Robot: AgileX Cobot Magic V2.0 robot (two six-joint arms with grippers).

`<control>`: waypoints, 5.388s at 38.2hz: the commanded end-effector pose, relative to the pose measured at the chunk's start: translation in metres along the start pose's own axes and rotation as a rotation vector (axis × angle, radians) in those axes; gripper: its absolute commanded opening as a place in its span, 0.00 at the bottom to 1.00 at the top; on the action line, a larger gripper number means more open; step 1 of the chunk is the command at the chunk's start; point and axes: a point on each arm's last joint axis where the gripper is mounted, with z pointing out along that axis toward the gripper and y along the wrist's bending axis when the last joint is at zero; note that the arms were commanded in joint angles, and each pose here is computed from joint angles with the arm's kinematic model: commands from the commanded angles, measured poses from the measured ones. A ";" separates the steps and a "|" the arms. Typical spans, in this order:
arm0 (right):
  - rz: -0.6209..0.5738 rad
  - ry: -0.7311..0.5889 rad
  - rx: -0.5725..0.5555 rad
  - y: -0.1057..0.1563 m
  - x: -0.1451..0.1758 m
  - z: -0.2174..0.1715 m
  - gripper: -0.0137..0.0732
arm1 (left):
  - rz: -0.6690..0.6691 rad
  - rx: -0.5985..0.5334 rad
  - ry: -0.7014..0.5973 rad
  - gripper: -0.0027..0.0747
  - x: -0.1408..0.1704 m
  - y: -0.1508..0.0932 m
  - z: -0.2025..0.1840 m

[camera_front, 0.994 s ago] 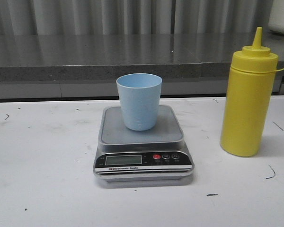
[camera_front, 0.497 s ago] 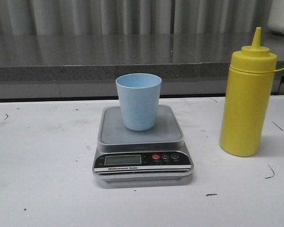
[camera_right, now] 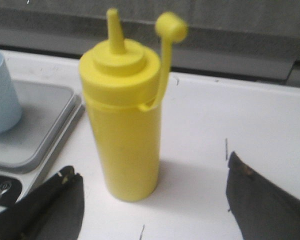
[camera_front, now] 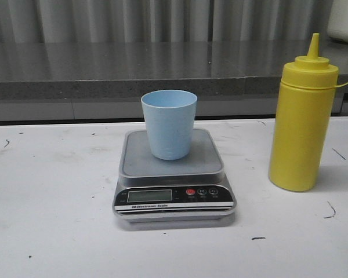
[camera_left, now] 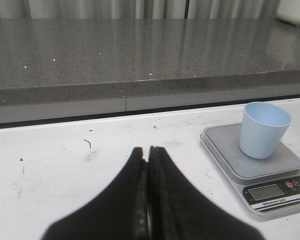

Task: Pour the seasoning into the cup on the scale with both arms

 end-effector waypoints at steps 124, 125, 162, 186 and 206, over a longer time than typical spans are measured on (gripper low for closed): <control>-1.126 -0.507 0.358 0.028 -0.090 0.159 0.25 | -0.020 0.011 -0.085 0.01 -0.014 -0.001 -0.002; -1.182 -0.514 0.378 0.029 -0.094 0.159 0.25 | -0.020 0.011 -0.085 0.01 -0.014 -0.001 -0.002; -1.500 -0.607 0.517 0.039 -0.134 0.163 0.25 | -0.020 0.011 -0.085 0.01 -0.014 -0.001 -0.002; -0.037 -0.317 0.132 0.052 -0.100 0.176 0.25 | -0.020 0.011 -0.085 0.01 -0.014 -0.001 -0.002; 0.111 -0.321 0.098 0.053 -0.100 0.175 0.25 | -0.020 0.011 -0.085 0.01 -0.014 -0.001 -0.002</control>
